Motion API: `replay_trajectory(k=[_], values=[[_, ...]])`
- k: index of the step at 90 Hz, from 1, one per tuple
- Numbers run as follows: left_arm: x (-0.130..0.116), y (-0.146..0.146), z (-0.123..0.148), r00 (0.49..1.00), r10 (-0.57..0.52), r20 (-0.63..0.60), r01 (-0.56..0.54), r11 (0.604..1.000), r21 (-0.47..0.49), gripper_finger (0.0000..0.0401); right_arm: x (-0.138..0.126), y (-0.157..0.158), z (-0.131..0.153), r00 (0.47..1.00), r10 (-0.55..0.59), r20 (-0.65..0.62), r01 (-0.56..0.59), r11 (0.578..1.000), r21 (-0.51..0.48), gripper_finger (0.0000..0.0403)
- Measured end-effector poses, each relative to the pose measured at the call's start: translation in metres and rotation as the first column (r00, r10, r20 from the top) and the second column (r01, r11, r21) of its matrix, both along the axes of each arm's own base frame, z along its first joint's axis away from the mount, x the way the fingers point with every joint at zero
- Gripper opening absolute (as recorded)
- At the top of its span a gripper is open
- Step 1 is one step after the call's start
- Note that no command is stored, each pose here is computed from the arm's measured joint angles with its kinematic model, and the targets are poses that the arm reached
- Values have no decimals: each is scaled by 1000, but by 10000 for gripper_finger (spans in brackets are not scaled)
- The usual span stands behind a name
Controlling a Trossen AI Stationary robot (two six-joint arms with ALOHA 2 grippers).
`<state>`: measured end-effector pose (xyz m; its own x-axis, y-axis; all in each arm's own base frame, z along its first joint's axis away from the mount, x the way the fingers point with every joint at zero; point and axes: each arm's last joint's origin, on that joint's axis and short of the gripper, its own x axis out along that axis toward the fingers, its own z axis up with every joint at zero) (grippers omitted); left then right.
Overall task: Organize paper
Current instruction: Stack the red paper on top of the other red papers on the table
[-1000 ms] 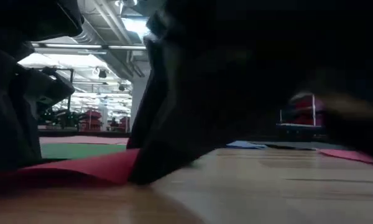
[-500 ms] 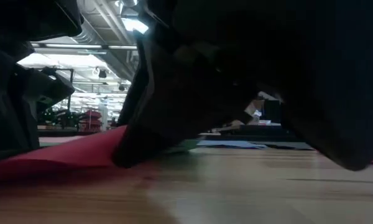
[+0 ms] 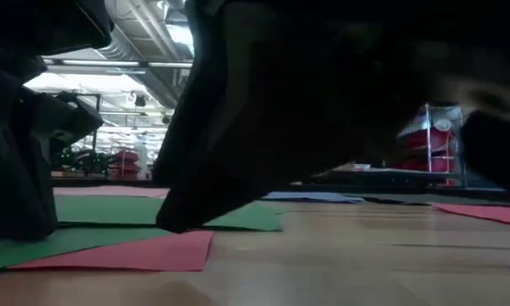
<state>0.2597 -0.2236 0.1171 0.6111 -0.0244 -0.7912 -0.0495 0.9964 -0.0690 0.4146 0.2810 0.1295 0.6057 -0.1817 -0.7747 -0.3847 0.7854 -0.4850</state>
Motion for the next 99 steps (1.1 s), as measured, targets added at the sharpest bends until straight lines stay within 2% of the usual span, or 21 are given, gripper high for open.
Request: replay_trajectory(k=[18,34,58,99], values=[[0,0,0,1000,1,1,-1,1000,-1,0,-2,4,-1,998,32,-58,-25,994,109,124],[0,0,0,1000,1,0,-1,1000,-1,0,-9,10,-1,997,27,-70,-21,996,91,124],[0,0,0,1000,1,0,-1,1000,-1,0,-13,9,-8,994,34,-100,-19,990,141,124],[1,1,0,1000,3,2,-3,1000,-3,0,6,-15,-10,998,-42,-52,49,989,141,124]])
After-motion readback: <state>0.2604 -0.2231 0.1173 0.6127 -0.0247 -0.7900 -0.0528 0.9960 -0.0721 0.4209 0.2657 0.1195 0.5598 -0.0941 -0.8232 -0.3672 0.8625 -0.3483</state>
